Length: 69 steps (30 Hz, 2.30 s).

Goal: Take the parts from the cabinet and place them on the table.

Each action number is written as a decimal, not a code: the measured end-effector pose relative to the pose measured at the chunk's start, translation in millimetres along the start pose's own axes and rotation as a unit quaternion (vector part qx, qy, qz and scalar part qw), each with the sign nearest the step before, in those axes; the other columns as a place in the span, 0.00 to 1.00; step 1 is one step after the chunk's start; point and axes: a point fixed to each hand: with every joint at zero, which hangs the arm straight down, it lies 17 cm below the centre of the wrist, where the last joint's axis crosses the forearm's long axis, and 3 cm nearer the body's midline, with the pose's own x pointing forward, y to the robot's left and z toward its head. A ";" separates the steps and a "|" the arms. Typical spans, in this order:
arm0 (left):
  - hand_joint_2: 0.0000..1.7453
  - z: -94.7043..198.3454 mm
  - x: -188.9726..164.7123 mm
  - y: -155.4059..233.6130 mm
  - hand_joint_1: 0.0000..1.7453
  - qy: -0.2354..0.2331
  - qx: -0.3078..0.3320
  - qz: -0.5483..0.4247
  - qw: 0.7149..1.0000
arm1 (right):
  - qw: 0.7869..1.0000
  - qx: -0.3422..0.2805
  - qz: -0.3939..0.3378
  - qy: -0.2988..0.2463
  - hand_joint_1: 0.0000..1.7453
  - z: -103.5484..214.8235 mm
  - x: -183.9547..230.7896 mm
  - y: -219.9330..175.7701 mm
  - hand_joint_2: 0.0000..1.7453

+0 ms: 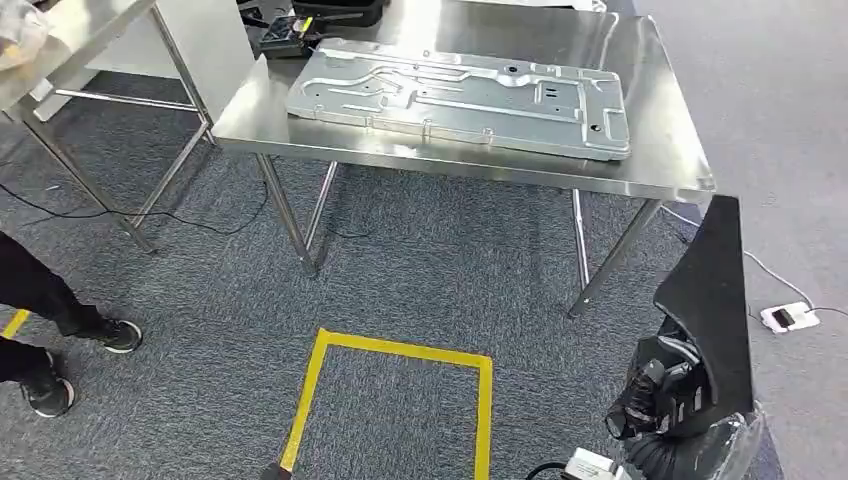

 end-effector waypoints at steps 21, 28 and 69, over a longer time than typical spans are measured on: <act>1.00 2.8 -3.9 -1.8 0.00 0.000 -0.004 -0.002 1.000 | 1.000 0.003 -0.014 0.008 1.00 -0.3 -0.5 6.0 1.00; 1.00 3.8 -5.3 -2.9 0.00 0.000 -0.006 -0.005 1.000 | 1.000 -0.001 -0.012 -0.007 1.00 -1.2 3.1 3.6 1.00; 1.00 0.5 2.9 -4.4 0.00 -0.008 -0.009 -0.015 1.000 | 0.998 -0.054 0.007 -0.044 1.00 -27.9 10.3 -26.7 1.00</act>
